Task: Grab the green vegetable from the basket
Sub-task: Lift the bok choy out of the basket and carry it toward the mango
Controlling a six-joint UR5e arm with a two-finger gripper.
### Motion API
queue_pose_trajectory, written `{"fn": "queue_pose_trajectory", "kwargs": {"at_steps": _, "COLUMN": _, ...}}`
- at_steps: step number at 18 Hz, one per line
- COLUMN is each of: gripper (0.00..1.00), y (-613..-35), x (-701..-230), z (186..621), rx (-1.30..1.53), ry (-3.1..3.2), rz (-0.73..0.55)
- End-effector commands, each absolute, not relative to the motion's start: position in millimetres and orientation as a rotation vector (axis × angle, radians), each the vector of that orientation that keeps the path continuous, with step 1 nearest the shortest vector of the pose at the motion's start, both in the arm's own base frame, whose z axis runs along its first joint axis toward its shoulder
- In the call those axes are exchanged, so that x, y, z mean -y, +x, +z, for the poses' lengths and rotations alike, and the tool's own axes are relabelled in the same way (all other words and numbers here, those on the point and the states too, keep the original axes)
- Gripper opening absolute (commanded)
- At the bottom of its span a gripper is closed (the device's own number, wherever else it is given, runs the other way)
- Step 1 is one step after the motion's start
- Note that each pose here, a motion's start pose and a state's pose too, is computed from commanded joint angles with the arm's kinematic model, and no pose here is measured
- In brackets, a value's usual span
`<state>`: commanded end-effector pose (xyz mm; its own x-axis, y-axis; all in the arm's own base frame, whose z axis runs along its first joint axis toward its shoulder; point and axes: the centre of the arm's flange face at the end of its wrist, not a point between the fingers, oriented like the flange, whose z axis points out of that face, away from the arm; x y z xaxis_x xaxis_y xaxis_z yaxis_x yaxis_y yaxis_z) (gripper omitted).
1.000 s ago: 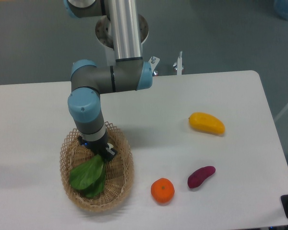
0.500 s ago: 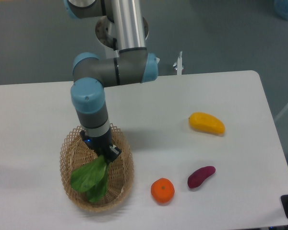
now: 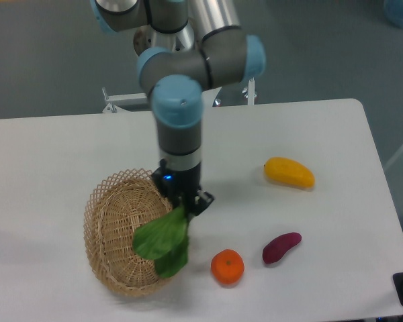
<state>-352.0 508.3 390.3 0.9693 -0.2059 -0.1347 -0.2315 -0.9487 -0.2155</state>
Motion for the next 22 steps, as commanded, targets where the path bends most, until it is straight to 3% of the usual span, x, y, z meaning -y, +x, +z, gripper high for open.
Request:
{"fn": "queue_pose_trajectory", "kwargs": {"at_steps": 5, "gripper": 0.37, "y": -408.0, "x": -470.1, "z": 427.0, "rx": -0.308, "ry": -2.914, "rz": 0.142}}
{"fn": "queue_pose_trajectory", "kwargs": {"at_steps": 13, "gripper": 0.37, "y": -464.9, "x": -410.7, "z": 425.3, "rx": -0.43, "ry": -2.923, "rz": 0.163}}
{"fn": "queue_pose_trajectory", "kwargs": {"at_steps": 22, "gripper": 0.37, "y": -474.0, "x": -394.6, "z": 429.1, "rx": -0.475, "ry": -2.923, "rz": 0.167}}
